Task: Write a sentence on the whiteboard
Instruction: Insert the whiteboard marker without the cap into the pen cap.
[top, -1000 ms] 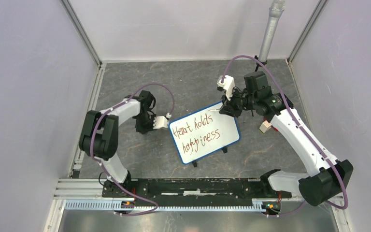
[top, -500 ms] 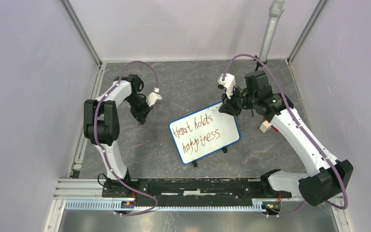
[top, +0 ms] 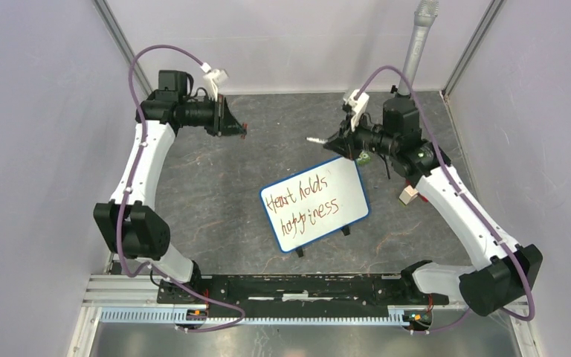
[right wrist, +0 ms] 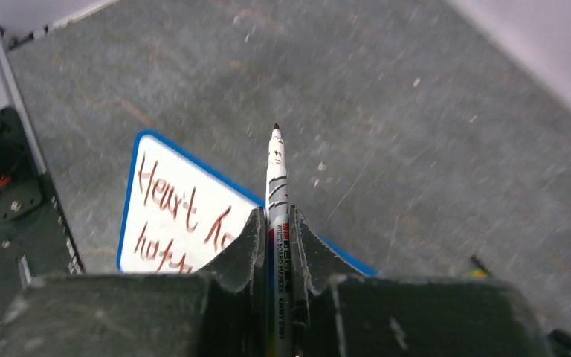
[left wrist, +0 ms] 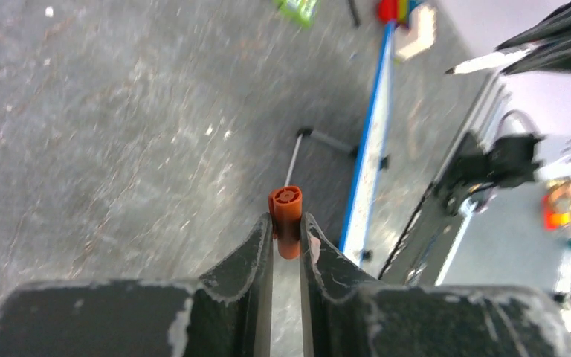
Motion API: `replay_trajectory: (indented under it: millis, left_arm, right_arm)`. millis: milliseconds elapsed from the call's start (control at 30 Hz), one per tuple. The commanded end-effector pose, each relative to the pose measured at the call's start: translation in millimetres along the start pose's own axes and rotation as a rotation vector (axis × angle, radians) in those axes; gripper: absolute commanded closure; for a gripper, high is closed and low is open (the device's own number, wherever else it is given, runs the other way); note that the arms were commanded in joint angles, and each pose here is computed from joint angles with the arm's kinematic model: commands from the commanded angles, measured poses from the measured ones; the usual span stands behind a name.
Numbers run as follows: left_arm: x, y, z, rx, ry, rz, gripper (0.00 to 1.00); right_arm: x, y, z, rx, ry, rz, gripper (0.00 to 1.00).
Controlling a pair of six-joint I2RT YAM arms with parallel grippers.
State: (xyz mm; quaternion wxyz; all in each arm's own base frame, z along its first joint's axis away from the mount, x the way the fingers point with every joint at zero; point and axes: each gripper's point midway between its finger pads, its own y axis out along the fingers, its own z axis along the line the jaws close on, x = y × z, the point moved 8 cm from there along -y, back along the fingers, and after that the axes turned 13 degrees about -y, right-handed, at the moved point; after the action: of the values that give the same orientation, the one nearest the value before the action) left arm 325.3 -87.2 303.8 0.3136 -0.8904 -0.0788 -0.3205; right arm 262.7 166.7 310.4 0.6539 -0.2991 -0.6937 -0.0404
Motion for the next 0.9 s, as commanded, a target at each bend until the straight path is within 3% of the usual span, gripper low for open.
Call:
replay_trajectory:
  millis: [0, 300, 467, 567, 767, 867]
  left_arm:
    - [48, -21, -50, -0.163, -0.227, -0.209, 0.98]
    - [60, -31, -73, -0.243, -0.585, -0.424, 0.98]
    - [53, -20, -66, -0.391, -0.855, -0.437, 0.98]
    - [45, -13, -57, -0.459, -0.972, -0.461, 0.98]
    - [33, -8, -59, -0.474, -1.009, -0.514, 0.98]
    - [21, 5, -62, -0.48, -1.024, -0.47, 0.98]
  right_arm:
    - [78, -16, -27, -0.144, -0.148, -0.174, 1.0]
    - [117, -49, -11, -0.452, -0.543, -0.382, 1.0]
    - [103, -32, 18, -0.55, -0.778, -0.392, 1.0]
    - [85, -21, 31, -0.597, -0.836, -0.378, 1.0]
    - [61, -4, 48, -0.595, -0.948, -0.355, 1.0]
    - [52, 8, 60, -0.567, -1.055, -0.296, 1.0]
